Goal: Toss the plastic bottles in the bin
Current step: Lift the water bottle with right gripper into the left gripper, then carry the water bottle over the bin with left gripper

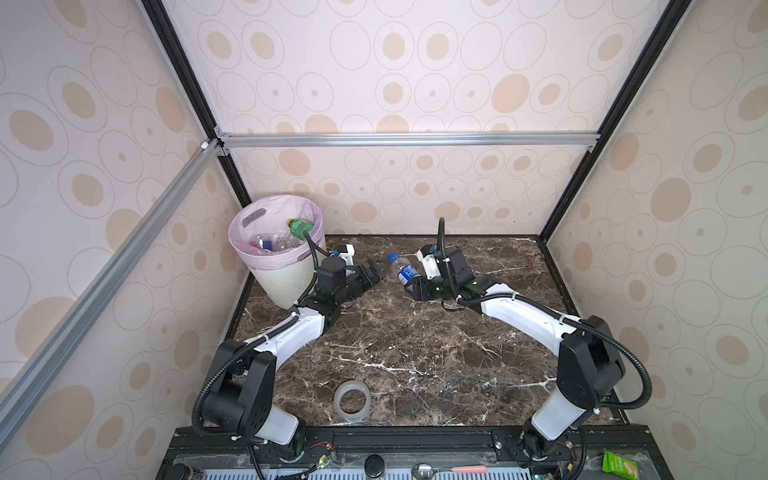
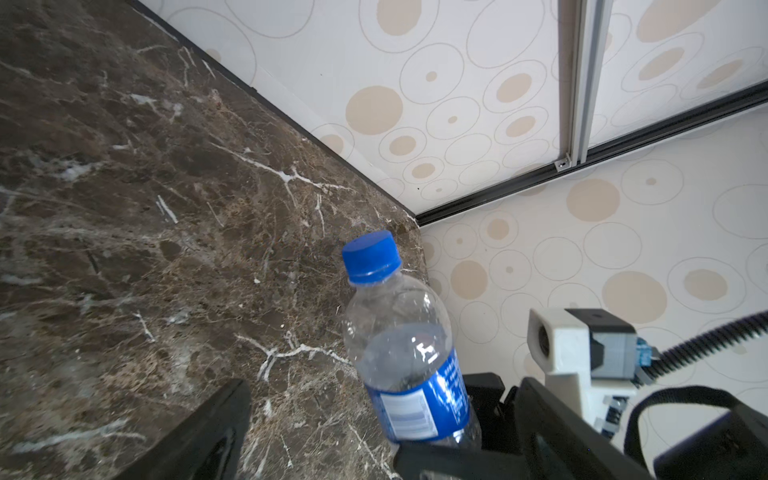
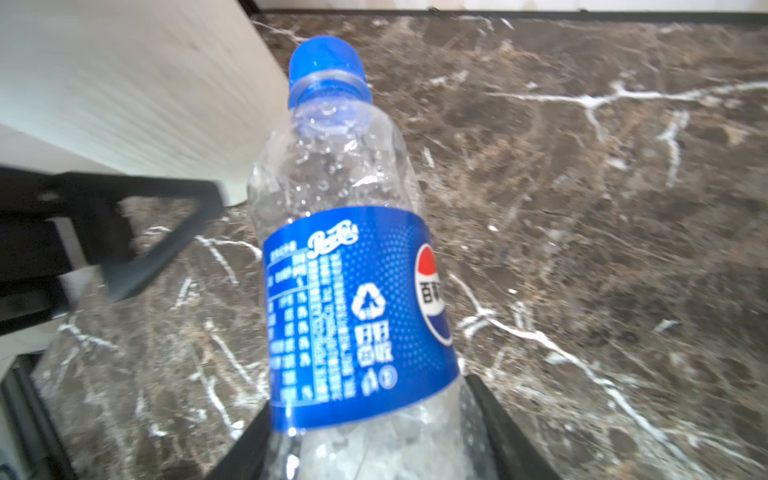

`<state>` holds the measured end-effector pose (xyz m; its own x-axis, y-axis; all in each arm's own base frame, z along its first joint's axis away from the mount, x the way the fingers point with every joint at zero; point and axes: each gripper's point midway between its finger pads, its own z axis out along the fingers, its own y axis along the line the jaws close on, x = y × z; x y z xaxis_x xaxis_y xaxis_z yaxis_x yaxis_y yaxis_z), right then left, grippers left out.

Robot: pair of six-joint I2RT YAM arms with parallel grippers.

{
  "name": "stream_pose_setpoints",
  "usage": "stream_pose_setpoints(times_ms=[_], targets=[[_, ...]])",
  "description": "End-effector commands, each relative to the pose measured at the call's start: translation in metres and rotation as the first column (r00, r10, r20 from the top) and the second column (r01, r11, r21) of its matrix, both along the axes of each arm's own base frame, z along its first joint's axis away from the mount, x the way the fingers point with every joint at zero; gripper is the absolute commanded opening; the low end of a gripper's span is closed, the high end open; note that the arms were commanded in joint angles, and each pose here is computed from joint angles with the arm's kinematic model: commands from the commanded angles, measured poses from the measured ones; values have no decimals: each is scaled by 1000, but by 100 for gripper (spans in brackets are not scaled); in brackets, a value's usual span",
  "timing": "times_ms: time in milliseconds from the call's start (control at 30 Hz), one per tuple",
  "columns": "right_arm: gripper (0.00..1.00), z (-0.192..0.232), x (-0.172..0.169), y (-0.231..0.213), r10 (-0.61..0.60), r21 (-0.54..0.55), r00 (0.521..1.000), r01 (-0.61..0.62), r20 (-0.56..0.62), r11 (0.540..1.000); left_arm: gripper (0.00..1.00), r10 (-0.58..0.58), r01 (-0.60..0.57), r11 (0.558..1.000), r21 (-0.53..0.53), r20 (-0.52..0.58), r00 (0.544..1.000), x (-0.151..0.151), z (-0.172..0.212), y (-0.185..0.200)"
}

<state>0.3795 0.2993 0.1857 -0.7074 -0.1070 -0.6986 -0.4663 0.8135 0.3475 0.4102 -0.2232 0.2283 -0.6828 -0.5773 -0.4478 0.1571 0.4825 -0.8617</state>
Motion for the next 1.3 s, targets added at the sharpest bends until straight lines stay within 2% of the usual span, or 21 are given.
stream_pose_setpoints(times_ms=[0, 367, 633, 1033, 1267], targets=[[40, 19, -4, 14, 7, 61, 1000, -8, 16, 998, 99, -22, 29, 996, -86, 80, 997, 7, 39, -14], [41, 43, -9, 37, 6, 188, 1000, -11, 26, 982, 97, -32, 40, 992, -118, 69, 997, 3, 30, -23], [41, 59, -12, 50, 40, 249, 998, -48, 39, 967, 88, -32, 40, 993, -109, 79, 996, 5, 30, -24], [43, 65, -16, 56, 67, 255, 996, -80, 57, 964, 67, -30, 38, 994, -107, 77, 997, 8, 25, -27], [48, 60, -14, 55, 62, 239, 996, -74, 57, 968, 56, -25, 32, 995, -94, 80, 996, 9, 25, -26]])
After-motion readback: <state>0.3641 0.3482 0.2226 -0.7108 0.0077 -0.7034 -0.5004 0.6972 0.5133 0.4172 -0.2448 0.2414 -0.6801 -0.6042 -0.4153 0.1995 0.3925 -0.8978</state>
